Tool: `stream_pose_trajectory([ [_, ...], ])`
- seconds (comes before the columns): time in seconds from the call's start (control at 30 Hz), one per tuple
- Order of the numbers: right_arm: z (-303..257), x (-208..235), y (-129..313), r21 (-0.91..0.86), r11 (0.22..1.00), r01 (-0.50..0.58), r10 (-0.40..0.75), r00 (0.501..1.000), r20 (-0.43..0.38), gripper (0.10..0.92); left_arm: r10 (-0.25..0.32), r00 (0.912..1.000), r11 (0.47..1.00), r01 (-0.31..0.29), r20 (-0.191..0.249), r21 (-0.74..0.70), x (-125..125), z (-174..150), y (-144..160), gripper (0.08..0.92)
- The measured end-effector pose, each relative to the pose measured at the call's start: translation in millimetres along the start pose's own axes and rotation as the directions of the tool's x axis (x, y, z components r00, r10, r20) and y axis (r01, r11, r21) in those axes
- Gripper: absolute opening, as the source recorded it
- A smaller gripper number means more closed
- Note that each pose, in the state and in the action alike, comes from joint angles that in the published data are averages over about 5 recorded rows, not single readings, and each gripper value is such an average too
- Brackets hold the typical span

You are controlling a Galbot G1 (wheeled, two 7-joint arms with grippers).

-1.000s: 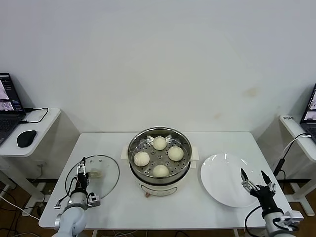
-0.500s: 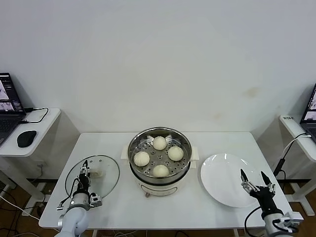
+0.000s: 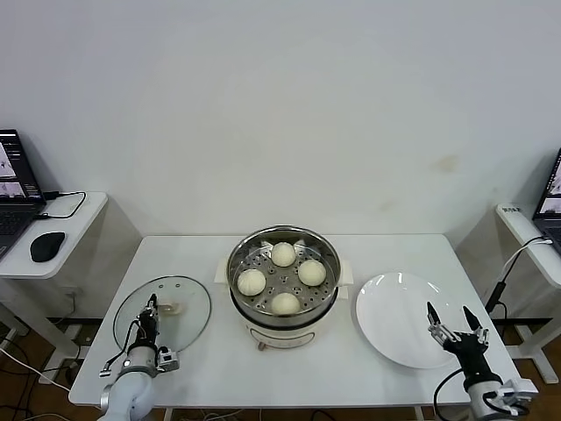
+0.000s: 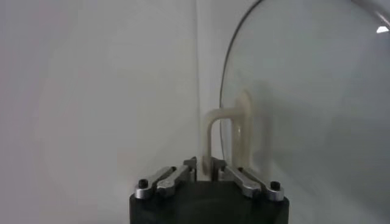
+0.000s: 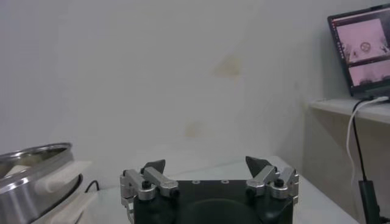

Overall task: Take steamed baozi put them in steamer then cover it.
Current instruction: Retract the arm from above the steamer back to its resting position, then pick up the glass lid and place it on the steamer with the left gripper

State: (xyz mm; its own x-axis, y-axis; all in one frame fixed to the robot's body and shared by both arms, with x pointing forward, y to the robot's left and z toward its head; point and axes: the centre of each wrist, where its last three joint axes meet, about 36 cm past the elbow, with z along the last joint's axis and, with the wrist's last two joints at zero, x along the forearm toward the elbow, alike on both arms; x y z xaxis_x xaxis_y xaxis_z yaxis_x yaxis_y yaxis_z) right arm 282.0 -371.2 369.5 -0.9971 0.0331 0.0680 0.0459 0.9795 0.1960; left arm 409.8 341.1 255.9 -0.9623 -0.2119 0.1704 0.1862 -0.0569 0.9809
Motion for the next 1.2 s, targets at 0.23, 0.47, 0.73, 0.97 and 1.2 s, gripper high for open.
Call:
stream_pose_trajectory([
  [0.23, -4.9, -4.0, 2.0, 0.003, 1.000, 0.009, -0.009, 1.000, 0.013, 0.823, -0.009, 0.9999, 1.000, 0.009, -0.014, -0.007, 8.2, 2.4, 9.8, 0.135],
  [0.47, -5.2, -8.0, 6.1, 0.009, 1.000, 0.016, -0.016, 0.999, 0.031, 0.823, -0.036, 0.9990, 0.999, 0.036, -0.024, 0.008, 27.3, -4.1, 34.1, 0.135],
  [0.73, -6.4, -14.0, 11.9, 0.013, 0.999, 0.036, -0.036, 0.998, 0.049, 0.823, -0.086, 0.9954, 0.996, 0.087, -0.042, 0.031, 58.0, -14.2, 72.8, 0.135],
  [0.97, -8.5, -18.9, 14.6, 0.013, 0.999, 0.049, -0.050, 0.997, 0.058, 0.822, -0.133, 0.9886, 0.989, 0.137, -0.071, 0.057, 83.1, -28.5, 117.2, 0.135],
  [1.2, -6.9, -20.6, 17.3, 0.015, 0.999, 0.047, -0.048, 0.998, 0.049, 0.823, -0.200, 0.9774, 0.974, 0.206, -0.070, 0.098, 108.7, -52.1, 165.2, 0.135],
])
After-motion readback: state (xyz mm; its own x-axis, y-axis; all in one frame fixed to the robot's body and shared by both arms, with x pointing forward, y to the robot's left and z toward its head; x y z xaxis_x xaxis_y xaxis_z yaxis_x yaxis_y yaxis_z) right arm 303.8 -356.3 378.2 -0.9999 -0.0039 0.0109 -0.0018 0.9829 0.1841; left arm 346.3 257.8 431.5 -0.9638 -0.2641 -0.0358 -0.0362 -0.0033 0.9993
